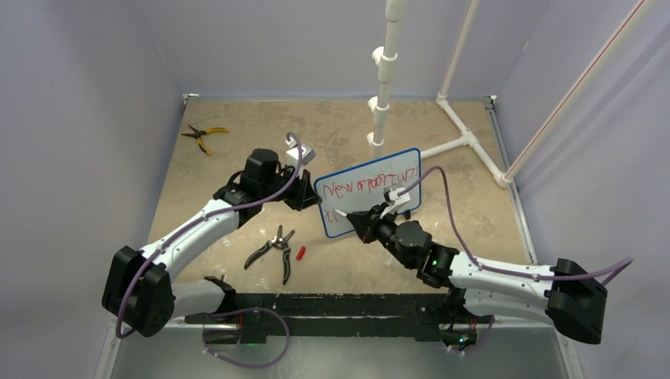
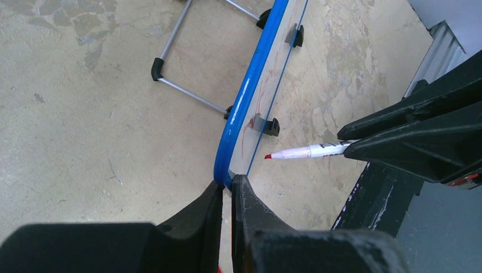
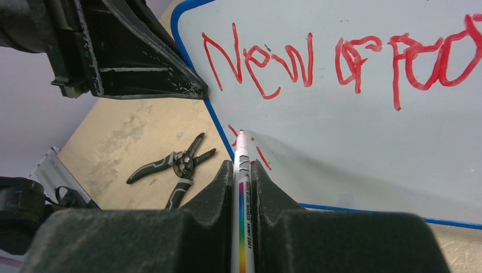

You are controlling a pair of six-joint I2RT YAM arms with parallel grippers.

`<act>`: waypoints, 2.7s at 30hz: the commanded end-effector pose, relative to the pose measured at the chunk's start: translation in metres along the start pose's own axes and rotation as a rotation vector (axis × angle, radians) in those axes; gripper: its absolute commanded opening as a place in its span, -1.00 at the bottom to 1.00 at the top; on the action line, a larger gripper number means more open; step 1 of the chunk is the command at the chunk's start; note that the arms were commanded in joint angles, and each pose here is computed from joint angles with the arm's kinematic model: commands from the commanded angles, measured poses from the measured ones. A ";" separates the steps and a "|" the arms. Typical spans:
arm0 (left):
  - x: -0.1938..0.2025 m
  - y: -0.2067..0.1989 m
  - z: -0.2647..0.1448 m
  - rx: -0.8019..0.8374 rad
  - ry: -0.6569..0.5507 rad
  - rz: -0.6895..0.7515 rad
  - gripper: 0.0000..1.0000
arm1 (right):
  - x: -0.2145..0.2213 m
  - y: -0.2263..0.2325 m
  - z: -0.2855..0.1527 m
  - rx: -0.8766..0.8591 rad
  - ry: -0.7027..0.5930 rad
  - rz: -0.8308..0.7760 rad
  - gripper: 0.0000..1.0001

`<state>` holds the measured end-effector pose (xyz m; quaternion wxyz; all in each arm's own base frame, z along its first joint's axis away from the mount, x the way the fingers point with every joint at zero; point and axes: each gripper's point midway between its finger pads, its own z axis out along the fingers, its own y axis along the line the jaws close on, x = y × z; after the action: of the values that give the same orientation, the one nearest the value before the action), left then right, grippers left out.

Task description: Write a sentence on the whiteboard

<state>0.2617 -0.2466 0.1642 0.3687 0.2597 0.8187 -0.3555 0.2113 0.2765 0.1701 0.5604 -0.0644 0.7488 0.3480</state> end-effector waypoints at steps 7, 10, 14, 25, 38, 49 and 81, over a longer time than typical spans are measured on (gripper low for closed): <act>-0.009 -0.002 0.000 0.008 -0.035 0.016 -1.00 | 0.006 -0.009 -0.001 0.034 0.011 -0.004 -1.00; -0.009 -0.001 0.000 0.005 -0.035 0.016 -1.00 | 0.009 -0.010 0.001 0.041 0.021 -0.006 -1.00; -0.010 -0.001 0.000 0.001 -0.037 0.018 -1.00 | 0.015 -0.012 0.003 0.053 0.042 -0.017 -1.00; -0.010 0.000 -0.001 -0.003 -0.037 0.019 -1.00 | 0.011 -0.030 -0.002 0.154 0.026 -0.003 -1.00; -0.011 0.000 -0.002 -0.004 -0.041 0.022 -1.00 | -0.005 -0.011 0.005 0.076 -0.015 -0.037 -1.00; -0.011 -0.001 -0.001 -0.002 -0.040 0.023 -1.00 | 0.012 -0.017 0.007 0.090 0.028 -0.040 -1.00; -0.011 -0.001 -0.002 -0.003 -0.043 0.021 -1.00 | 0.011 -0.036 -0.009 0.158 0.022 -0.013 -1.00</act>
<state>0.2627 -0.2459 0.1639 0.3701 0.2581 0.8198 -0.3527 0.2119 0.2538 0.1256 0.5295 -0.0489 0.8012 0.2744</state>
